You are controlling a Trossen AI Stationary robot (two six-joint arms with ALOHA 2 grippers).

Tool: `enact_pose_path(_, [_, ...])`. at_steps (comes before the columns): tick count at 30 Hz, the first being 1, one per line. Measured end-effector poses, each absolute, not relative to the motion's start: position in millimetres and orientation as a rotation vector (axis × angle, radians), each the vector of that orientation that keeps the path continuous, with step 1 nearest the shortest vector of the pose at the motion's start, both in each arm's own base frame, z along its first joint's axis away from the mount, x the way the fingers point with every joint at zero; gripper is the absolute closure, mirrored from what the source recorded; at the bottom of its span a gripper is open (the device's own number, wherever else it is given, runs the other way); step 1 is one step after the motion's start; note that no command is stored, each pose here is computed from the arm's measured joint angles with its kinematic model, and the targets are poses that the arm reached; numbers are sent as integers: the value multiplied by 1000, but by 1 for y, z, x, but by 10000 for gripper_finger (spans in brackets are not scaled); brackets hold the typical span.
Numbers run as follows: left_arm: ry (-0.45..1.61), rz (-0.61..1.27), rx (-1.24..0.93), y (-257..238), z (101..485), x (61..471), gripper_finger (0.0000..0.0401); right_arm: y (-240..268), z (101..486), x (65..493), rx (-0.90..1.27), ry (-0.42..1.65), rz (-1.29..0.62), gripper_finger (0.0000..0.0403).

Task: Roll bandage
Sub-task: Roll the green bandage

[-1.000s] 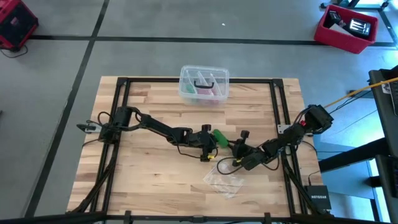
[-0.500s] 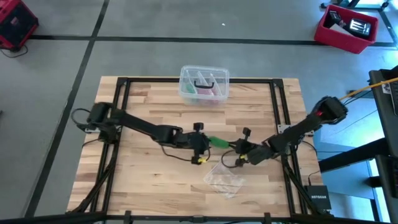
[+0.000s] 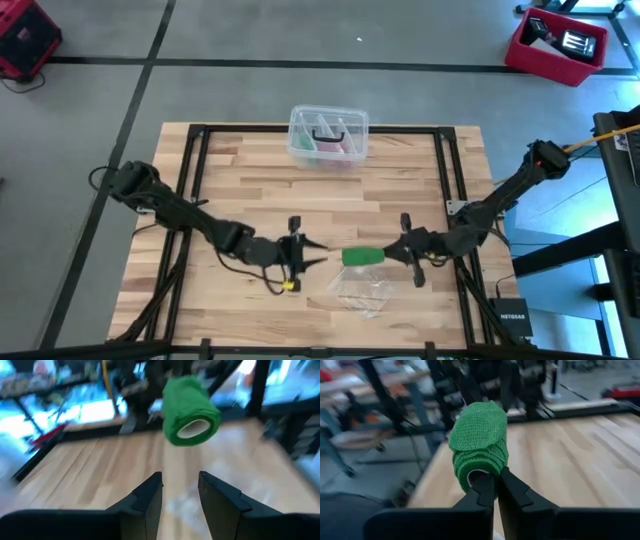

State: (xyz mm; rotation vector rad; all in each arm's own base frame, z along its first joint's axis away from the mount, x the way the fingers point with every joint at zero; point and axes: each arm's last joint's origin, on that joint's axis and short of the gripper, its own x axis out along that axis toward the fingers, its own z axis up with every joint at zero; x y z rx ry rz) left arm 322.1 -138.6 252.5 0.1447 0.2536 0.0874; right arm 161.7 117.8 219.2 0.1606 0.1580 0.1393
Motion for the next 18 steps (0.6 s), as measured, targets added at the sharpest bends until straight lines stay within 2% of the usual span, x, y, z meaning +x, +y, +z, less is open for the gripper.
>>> enact_pose_path(8, [70,0,28,-174,256,319,281,144,222,165,210,82,253,394])
enact_pose_path(18, [46,17,51,-185,249,337,281,170,236,190,82,107,269,393])
